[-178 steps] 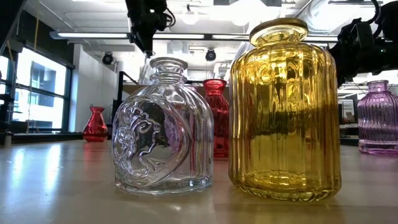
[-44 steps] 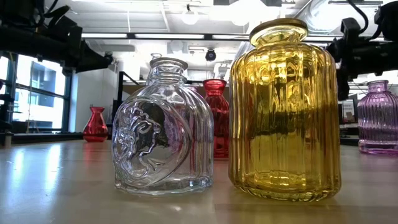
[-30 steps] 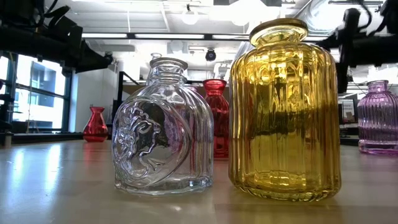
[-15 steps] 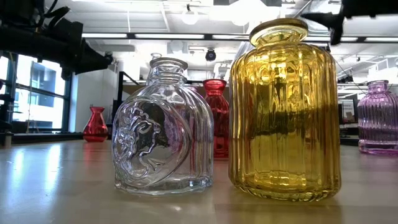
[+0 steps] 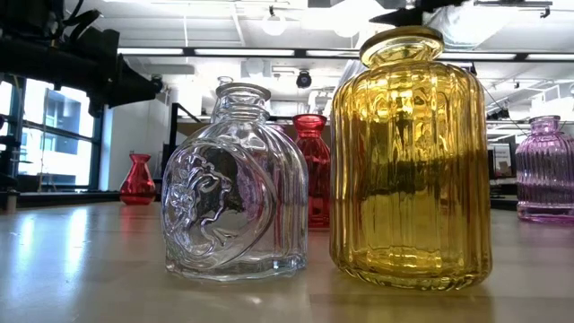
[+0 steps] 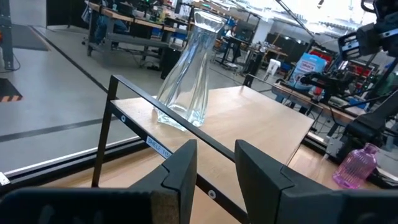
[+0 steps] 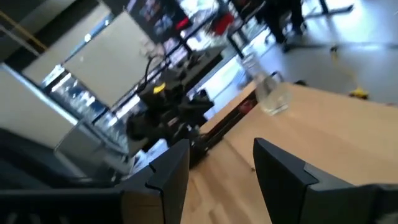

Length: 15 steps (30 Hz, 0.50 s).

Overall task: Sort vases onto shelf
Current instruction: Put the top left purple vase on the shelf

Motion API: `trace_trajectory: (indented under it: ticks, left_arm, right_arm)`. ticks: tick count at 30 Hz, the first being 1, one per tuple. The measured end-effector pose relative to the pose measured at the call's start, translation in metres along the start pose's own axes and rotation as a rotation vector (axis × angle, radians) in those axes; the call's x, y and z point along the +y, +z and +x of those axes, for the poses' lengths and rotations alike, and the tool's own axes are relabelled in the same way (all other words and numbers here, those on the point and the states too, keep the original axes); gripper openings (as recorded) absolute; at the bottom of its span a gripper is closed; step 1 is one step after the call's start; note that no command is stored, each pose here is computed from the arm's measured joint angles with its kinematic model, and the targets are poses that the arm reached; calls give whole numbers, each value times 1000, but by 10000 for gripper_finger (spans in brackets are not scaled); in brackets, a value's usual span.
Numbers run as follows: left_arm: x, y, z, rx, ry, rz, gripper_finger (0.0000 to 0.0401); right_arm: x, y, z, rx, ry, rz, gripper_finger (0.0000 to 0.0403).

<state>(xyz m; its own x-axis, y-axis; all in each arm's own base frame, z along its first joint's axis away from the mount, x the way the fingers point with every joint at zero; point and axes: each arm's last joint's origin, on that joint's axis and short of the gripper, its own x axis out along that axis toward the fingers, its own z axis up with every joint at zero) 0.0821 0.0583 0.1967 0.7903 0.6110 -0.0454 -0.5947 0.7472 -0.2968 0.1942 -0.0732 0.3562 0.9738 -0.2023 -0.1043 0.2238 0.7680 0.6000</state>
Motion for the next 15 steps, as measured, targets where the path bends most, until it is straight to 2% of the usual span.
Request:
trace_trajectory:
  ticks: [7,12,15]
  left_arm:
    - [0,0,0,1,-1,0,101]
    - [0,0,0,0,-1,0,101]
    - [0,0,0,1,-1,0,101]
  right_arm:
    - [26,0,51,153,19,0,161]
    - [37,-11,83,315,-34,4,161]
    - [37,-27,102,401,-95,-8,161]
